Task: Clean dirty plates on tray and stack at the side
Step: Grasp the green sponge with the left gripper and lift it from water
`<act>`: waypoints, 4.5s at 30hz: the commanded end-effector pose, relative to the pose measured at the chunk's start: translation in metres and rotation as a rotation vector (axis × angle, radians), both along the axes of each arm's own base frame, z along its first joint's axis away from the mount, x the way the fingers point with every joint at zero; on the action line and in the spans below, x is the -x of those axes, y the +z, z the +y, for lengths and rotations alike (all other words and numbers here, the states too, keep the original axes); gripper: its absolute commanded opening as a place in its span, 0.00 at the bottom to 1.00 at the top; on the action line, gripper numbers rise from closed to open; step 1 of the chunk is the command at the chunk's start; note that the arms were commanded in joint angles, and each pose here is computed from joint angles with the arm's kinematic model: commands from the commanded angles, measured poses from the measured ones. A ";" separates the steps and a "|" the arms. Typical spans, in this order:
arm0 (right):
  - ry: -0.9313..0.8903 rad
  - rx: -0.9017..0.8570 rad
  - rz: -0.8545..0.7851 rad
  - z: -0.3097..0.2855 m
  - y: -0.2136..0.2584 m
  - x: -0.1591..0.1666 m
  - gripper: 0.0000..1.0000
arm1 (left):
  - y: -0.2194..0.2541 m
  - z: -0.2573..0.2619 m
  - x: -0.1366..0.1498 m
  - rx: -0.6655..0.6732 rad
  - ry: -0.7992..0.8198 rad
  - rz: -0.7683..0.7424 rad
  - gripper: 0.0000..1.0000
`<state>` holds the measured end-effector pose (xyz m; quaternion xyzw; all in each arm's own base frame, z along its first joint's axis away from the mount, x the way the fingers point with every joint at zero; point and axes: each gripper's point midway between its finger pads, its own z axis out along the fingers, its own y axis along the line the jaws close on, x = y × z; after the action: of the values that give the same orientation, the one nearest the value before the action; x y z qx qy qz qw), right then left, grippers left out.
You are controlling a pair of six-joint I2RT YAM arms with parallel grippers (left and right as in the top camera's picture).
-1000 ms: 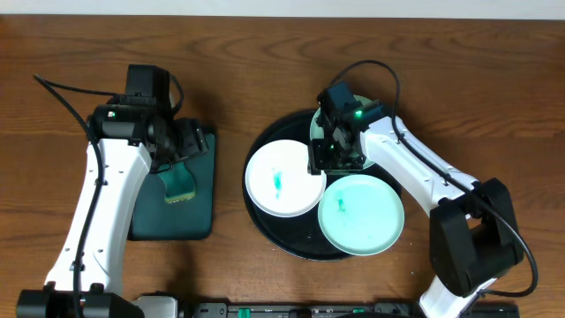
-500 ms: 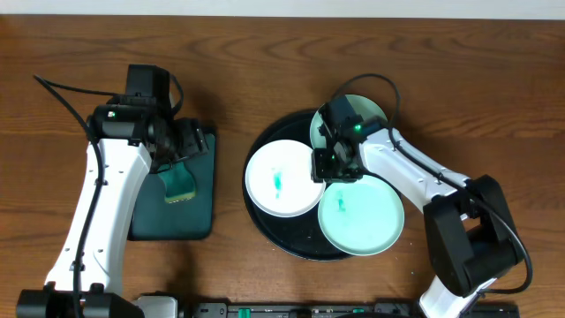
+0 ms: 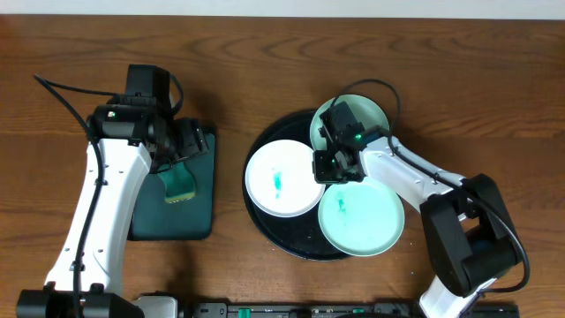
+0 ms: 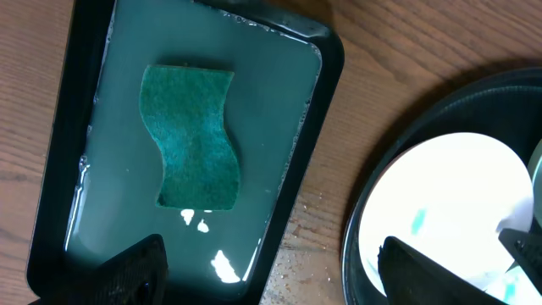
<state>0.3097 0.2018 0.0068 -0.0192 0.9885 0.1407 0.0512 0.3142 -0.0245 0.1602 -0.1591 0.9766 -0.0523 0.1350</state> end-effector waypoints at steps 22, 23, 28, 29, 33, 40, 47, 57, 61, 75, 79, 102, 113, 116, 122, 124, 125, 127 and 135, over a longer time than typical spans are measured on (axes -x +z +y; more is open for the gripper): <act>0.000 0.000 0.024 0.002 -0.007 0.007 0.01 | -0.047 0.026 -0.005 -0.150 0.018 0.092 0.57; 0.000 0.000 0.024 0.002 -0.007 0.007 0.01 | -0.053 0.026 -0.006 -0.150 0.018 0.098 0.57; 0.001 0.003 0.028 0.001 -0.007 0.008 0.01 | -0.080 0.029 -0.010 -0.147 0.025 0.130 0.50; 0.002 0.003 0.028 0.001 -0.007 0.008 0.01 | -0.084 0.029 -0.010 -0.141 0.028 0.133 0.51; 0.004 0.003 0.027 0.001 -0.007 0.008 0.01 | -0.093 0.024 -0.011 -0.076 -0.030 0.122 0.50; 0.004 0.003 0.027 0.001 -0.007 0.008 0.01 | -0.117 0.039 0.007 -0.065 0.015 0.169 0.51; 0.004 0.002 0.027 0.001 -0.007 0.008 0.01 | -0.126 0.045 0.011 -0.054 0.038 0.173 0.41; 0.004 0.013 0.046 -0.001 -0.008 0.013 0.01 | -0.154 0.044 0.010 -0.045 0.035 0.227 0.40; 0.004 0.015 0.050 -0.002 -0.008 0.014 0.01 | -0.166 0.043 0.011 -0.042 0.034 0.255 0.24; 0.004 0.015 0.050 -0.002 -0.008 0.014 0.01 | -0.073 0.041 -0.011 -0.053 0.037 -0.054 0.08; 0.004 0.015 0.049 -0.002 -0.008 0.013 0.01 | -0.017 0.036 -0.011 -0.068 0.005 -0.239 0.07; 0.004 0.015 0.051 -0.002 -0.009 0.014 0.01 | 0.130 0.022 0.034 -0.146 -0.113 -0.761 0.07; 0.003 0.017 0.053 -0.002 -0.009 0.014 0.01 | 0.126 0.022 0.031 -0.145 -0.114 -0.747 0.07; 0.004 0.017 0.053 -0.002 -0.009 0.014 0.01 | 0.126 0.022 0.031 -0.145 -0.114 -0.747 0.07; 0.004 0.016 0.052 -0.002 -0.009 0.014 0.01 | 0.126 0.023 0.031 -0.147 -0.112 -0.747 0.07; 0.004 0.016 0.052 -0.002 -0.009 0.014 0.01 | 0.126 0.023 0.031 -0.147 -0.112 -0.747 0.07; 0.004 0.016 0.052 -0.002 -0.009 0.014 0.01 | 0.126 0.023 0.031 -0.147 -0.112 -0.747 0.07; 0.004 0.016 0.051 -0.002 -0.009 0.014 0.01 | 0.126 0.023 0.031 -0.147 -0.112 -0.747 0.07; 0.004 0.015 0.050 -0.002 -0.008 0.014 0.01 | 0.125 0.023 0.031 -0.147 -0.113 -0.746 0.07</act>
<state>0.3048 0.1993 0.0040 -0.0143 0.9896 0.1369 0.0423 0.2827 -0.0020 0.2818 -0.0717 0.8721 -0.0480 0.4816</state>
